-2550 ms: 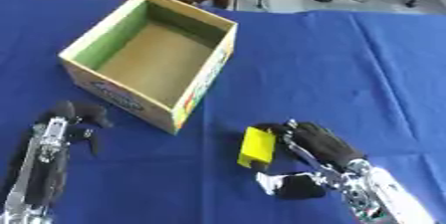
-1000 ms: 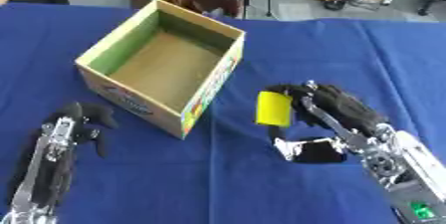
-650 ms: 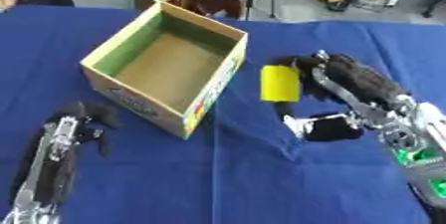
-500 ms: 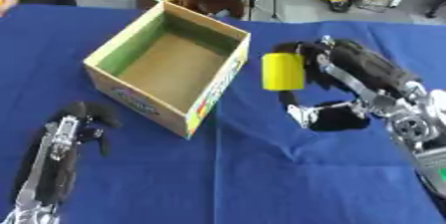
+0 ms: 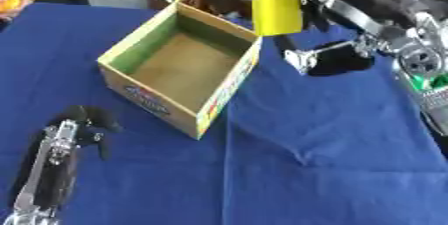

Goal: Pick up objects on the table and place them in the box.

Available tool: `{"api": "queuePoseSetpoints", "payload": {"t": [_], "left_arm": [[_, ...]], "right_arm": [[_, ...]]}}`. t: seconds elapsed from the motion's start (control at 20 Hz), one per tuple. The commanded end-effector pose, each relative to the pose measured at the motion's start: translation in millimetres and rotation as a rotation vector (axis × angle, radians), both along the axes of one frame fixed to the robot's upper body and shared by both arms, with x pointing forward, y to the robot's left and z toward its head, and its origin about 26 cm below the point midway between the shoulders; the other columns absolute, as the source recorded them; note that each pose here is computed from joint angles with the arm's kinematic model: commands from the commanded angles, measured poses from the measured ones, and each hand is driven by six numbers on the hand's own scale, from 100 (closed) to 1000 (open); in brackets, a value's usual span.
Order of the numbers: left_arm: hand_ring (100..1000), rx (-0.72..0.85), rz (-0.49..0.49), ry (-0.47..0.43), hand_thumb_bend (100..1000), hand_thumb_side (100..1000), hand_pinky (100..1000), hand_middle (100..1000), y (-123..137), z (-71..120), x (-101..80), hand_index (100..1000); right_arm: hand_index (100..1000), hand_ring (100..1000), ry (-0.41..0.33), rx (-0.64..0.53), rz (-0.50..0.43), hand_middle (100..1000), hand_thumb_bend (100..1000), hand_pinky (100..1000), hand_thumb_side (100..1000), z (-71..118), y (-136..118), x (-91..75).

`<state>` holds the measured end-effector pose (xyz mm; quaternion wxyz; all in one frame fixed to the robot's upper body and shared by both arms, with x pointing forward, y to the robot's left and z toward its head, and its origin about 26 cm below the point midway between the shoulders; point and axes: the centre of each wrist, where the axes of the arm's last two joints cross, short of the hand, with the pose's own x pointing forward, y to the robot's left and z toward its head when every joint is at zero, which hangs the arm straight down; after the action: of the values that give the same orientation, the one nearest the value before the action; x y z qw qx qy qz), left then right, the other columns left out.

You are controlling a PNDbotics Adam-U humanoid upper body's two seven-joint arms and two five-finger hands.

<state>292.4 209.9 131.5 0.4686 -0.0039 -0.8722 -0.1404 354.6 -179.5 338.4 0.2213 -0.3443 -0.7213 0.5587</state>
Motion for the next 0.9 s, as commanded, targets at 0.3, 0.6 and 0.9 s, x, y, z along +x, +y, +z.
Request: {"api": "queuePoseSetpoints", "payload": {"t": [0.3, 0.6, 0.9], "left_arm": [[544, 0.014, -0.031, -0.048, 100, 948, 249, 477, -4, 12.0, -0.7, 614], [545, 0.017, -0.043, -0.066, 100, 950, 249, 478, -7, 16.9, 0.2, 614], [546, 0.027, -0.055, -0.088, 100, 956, 250, 478, -10, 22.2, 1.4, 615]], "right_arm": [[371, 466, -0.004, -0.009, -0.059, 170, 100, 548, 209, 24.5, 18, 38.0], [368, 468, 0.020, -0.033, -0.110, 172, 100, 546, 214, 18.5, 26, 68.3], [367, 472, 0.094, -0.110, -0.147, 179, 100, 542, 227, 5.5, 36, 96.2]]}}
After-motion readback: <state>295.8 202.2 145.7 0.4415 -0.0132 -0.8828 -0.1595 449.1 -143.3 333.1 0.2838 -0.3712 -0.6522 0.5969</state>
